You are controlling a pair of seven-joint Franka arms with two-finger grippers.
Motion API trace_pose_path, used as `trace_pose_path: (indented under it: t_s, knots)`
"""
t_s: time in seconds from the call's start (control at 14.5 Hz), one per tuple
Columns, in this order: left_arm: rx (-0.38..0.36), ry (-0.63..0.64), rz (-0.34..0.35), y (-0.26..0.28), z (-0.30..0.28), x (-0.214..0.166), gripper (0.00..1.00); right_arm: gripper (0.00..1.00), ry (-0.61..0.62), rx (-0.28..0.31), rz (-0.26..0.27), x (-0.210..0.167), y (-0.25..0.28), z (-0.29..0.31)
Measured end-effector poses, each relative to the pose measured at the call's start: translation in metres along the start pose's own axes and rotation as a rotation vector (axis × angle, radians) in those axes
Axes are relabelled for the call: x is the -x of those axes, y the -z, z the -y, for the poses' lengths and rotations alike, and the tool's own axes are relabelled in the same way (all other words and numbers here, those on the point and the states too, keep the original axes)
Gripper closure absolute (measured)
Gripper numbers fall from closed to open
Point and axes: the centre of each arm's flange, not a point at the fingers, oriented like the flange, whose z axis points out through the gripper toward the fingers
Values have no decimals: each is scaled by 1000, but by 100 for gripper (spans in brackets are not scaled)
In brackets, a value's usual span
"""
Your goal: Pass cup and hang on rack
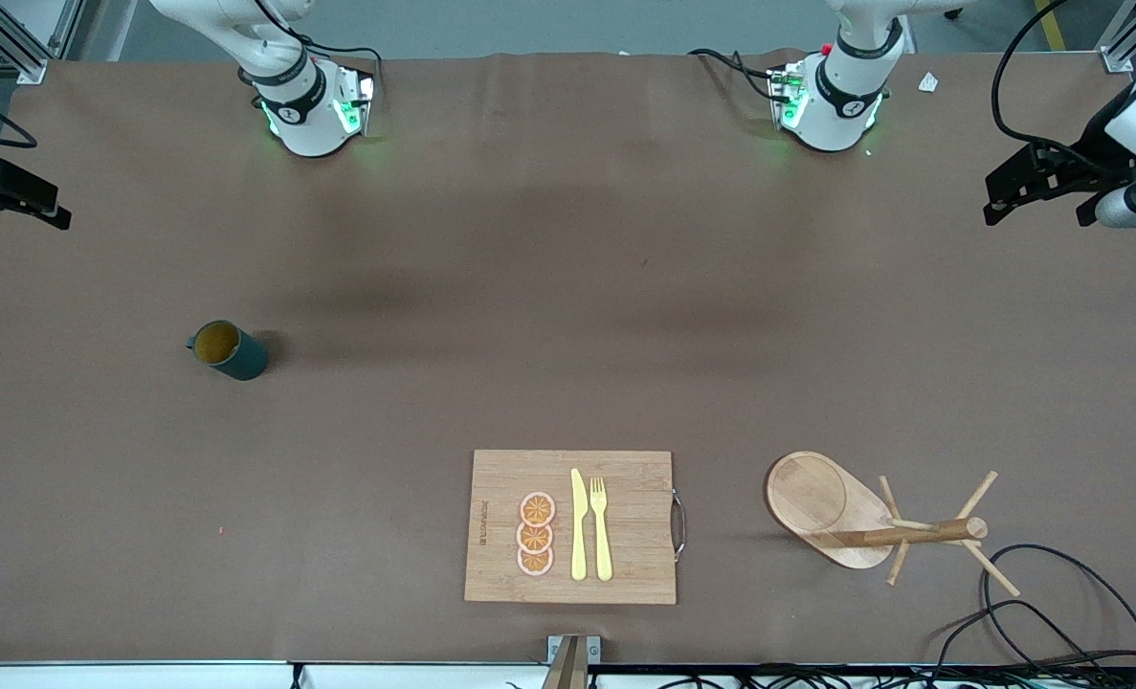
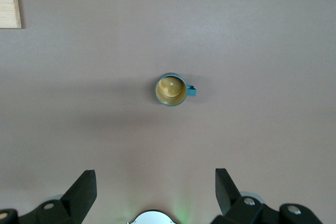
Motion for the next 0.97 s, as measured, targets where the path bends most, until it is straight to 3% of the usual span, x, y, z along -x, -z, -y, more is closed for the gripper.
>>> trace_pose_path:
  t_s: [0.97]
  knots:
    - [2, -11, 0, -7, -6, -7, 0, 0, 0, 0, 1, 0, 0, 0]
